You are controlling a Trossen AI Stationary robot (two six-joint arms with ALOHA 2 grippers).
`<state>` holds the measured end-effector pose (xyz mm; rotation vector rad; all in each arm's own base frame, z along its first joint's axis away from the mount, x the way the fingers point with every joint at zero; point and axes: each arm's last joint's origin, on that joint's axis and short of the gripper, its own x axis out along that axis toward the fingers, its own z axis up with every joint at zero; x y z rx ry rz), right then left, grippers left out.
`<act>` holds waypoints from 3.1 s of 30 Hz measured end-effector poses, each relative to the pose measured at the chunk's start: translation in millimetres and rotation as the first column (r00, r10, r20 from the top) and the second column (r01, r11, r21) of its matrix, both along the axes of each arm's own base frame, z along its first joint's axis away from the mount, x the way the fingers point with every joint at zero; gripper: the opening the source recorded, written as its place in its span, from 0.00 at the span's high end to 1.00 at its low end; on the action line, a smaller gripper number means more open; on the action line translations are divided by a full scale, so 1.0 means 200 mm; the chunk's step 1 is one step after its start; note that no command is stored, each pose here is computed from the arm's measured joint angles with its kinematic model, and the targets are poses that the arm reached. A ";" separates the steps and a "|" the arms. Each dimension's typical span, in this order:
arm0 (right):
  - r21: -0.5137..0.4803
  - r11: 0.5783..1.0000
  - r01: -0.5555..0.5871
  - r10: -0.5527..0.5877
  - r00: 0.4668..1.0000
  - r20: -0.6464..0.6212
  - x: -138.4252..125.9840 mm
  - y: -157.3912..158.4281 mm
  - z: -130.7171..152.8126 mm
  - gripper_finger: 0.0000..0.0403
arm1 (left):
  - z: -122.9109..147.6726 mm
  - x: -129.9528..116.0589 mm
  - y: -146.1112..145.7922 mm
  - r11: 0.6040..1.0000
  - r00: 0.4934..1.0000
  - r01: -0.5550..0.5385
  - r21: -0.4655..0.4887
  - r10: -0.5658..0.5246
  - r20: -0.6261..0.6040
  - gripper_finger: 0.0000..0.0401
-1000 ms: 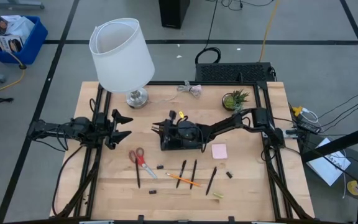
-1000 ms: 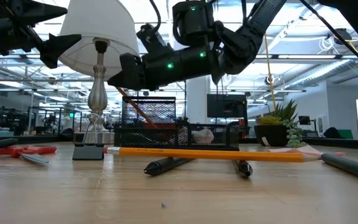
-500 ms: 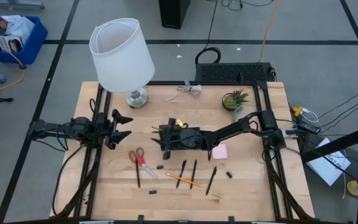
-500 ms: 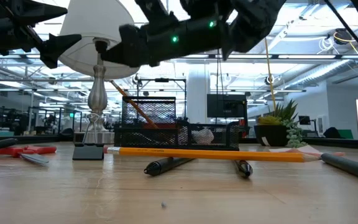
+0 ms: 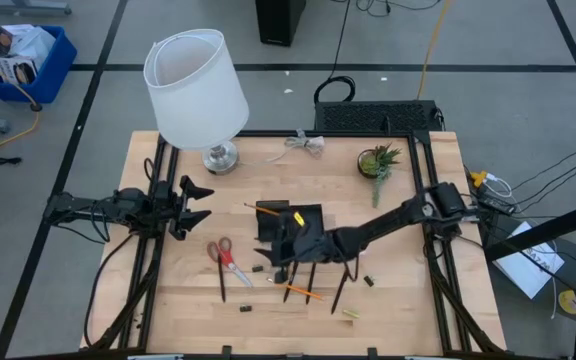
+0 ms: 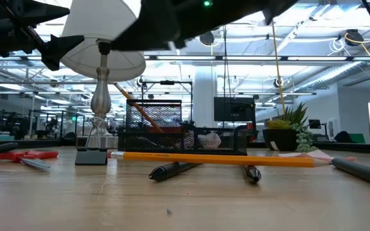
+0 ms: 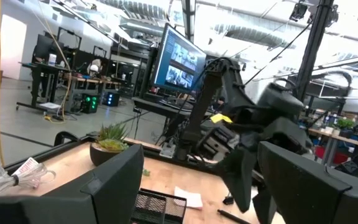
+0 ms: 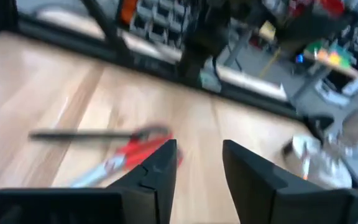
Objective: Pick and place office supplies into organizer
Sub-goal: Put the orange pencil into the black desk organizer
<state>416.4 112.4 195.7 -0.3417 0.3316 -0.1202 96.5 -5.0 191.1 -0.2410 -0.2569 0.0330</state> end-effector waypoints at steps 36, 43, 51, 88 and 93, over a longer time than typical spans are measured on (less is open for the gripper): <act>0.243 0.951 0.193 -0.126 0.955 -0.267 -0.10 0.39 -0.23 0.47 | 0.00 0.00 0.00 1.000 1.000 0.000 0.000 0.000 -0.002 0.20; 0.232 0.947 0.222 -0.149 0.944 -0.295 -0.05 0.37 -0.26 0.46 | 0.00 0.00 0.00 1.000 1.000 0.000 0.001 0.000 -0.006 0.20; 0.289 0.924 0.251 -0.146 0.929 -0.340 -0.02 0.32 -0.30 0.46 | 0.00 0.00 0.00 1.000 1.000 0.000 0.000 0.000 -0.003 0.20; 0.309 0.910 0.277 -0.116 0.885 -0.452 -0.02 0.28 -0.42 0.47 | 0.00 0.00 0.00 1.000 1.000 0.000 0.000 0.000 0.000 0.20; 0.309 0.910 0.278 -0.116 0.884 -0.452 -0.02 0.28 -0.42 0.47 | 0.00 0.00 0.00 1.000 1.000 0.000 0.000 0.000 0.000 0.20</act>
